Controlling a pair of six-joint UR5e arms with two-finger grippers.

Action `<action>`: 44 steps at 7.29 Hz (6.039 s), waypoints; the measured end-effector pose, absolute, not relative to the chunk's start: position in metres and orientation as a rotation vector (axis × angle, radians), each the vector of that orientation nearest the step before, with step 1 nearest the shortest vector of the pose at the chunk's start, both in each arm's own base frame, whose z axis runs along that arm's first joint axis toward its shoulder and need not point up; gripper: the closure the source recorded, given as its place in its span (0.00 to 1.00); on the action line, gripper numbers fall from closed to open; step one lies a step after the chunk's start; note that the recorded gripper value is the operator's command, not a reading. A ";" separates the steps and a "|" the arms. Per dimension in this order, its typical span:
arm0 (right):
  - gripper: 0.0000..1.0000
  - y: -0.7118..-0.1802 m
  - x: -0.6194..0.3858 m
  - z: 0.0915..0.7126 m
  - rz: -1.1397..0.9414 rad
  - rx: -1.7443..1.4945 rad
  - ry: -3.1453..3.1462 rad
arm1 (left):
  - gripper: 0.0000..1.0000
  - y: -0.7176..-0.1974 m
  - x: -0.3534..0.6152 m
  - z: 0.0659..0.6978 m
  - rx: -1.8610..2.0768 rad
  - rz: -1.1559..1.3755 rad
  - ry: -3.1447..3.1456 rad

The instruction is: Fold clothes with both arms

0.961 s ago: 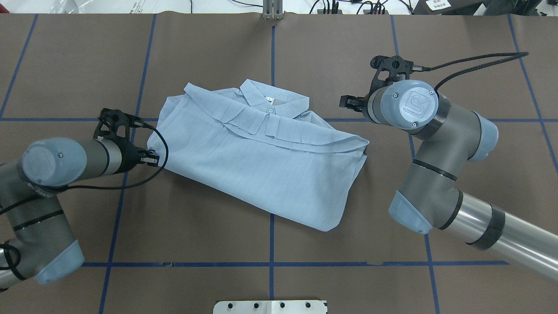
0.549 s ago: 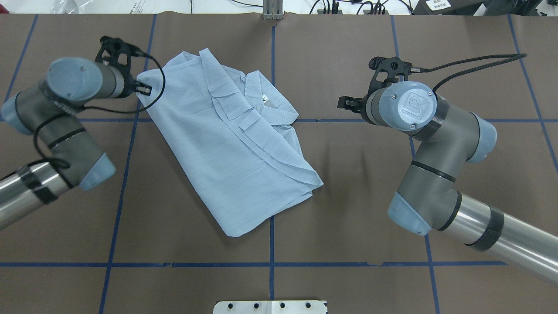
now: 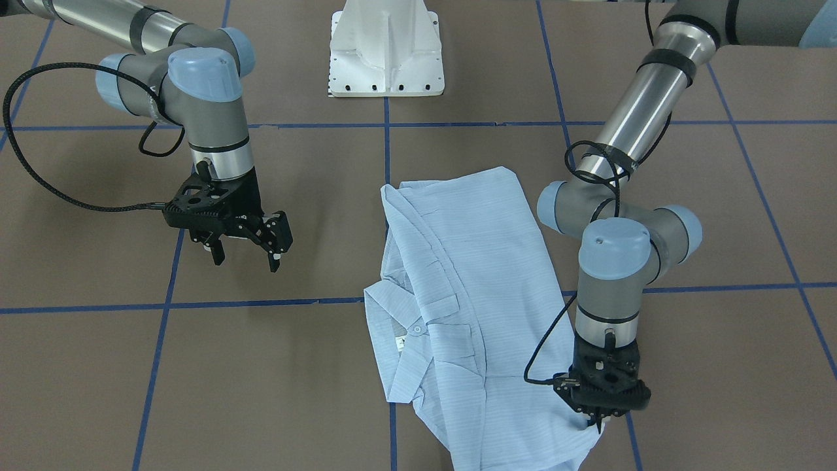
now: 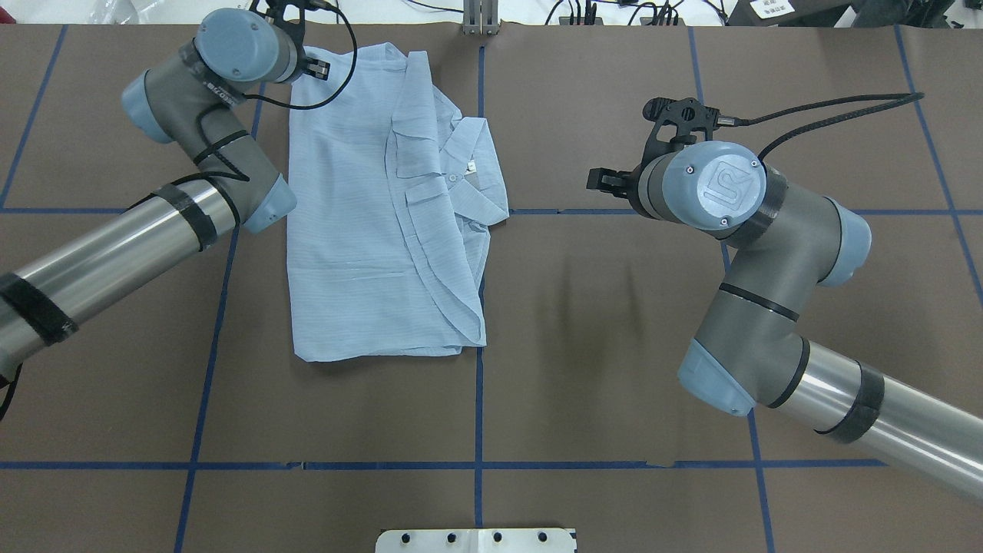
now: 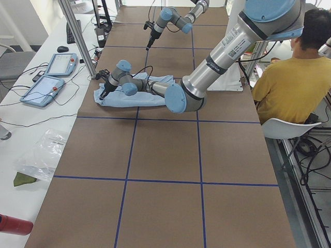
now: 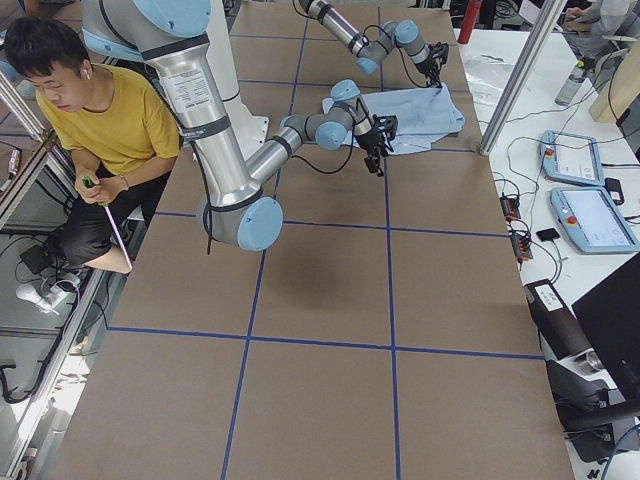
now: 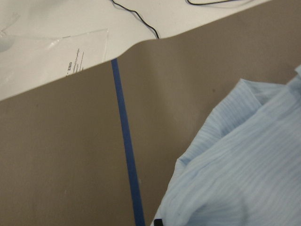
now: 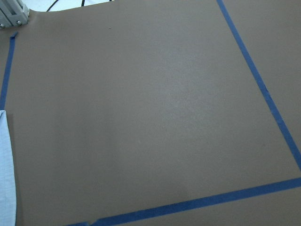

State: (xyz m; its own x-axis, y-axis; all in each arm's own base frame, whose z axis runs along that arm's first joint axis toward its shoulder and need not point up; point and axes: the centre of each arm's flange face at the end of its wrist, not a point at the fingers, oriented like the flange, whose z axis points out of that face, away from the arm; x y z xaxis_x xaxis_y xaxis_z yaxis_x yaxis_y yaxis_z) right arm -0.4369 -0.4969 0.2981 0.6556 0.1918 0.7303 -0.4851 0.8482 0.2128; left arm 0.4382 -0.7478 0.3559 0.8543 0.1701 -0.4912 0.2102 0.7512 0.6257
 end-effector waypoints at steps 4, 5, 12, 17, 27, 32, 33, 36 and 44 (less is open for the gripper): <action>0.00 -0.502 -0.464 0.265 0.462 0.379 -0.804 | 0.00 -0.732 0.412 0.391 0.800 0.077 0.604; 0.00 -0.510 -0.489 0.246 0.521 0.338 -0.799 | 0.00 -0.709 0.400 0.401 0.802 0.107 0.653; 0.30 -0.522 -0.630 0.195 0.855 0.152 -0.738 | 0.00 -0.669 0.390 0.415 0.789 0.140 0.728; 1.00 -0.530 -0.649 0.210 0.877 0.191 -0.779 | 0.00 -0.669 0.390 0.415 0.784 0.127 0.734; 0.01 -0.433 -0.528 0.270 0.796 0.193 -0.813 | 0.00 -0.648 0.408 0.416 0.774 0.113 0.786; 0.00 -0.443 -0.547 0.194 0.603 0.265 -0.690 | 0.00 -0.635 0.406 0.412 0.754 0.160 0.834; 0.00 -0.456 -0.573 0.175 0.591 0.255 -0.637 | 0.00 -0.626 0.403 0.412 0.733 0.190 0.869; 0.00 -0.474 -0.650 0.147 0.417 0.172 -0.510 | 0.00 -0.610 0.393 0.412 0.724 0.213 0.903; 0.00 -0.474 -0.691 0.157 0.013 0.106 -0.286 | 0.00 -0.608 0.390 0.417 0.720 0.212 0.900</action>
State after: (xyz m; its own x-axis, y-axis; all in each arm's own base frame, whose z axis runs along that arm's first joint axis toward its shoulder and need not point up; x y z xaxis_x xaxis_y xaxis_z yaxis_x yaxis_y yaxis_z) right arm -0.6906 -0.4736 0.1574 0.9594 -0.0018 0.2822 -0.0283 0.9943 0.1026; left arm 0.3904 -0.6082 0.4170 0.6194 0.4552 -0.6396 0.1220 0.7490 0.6513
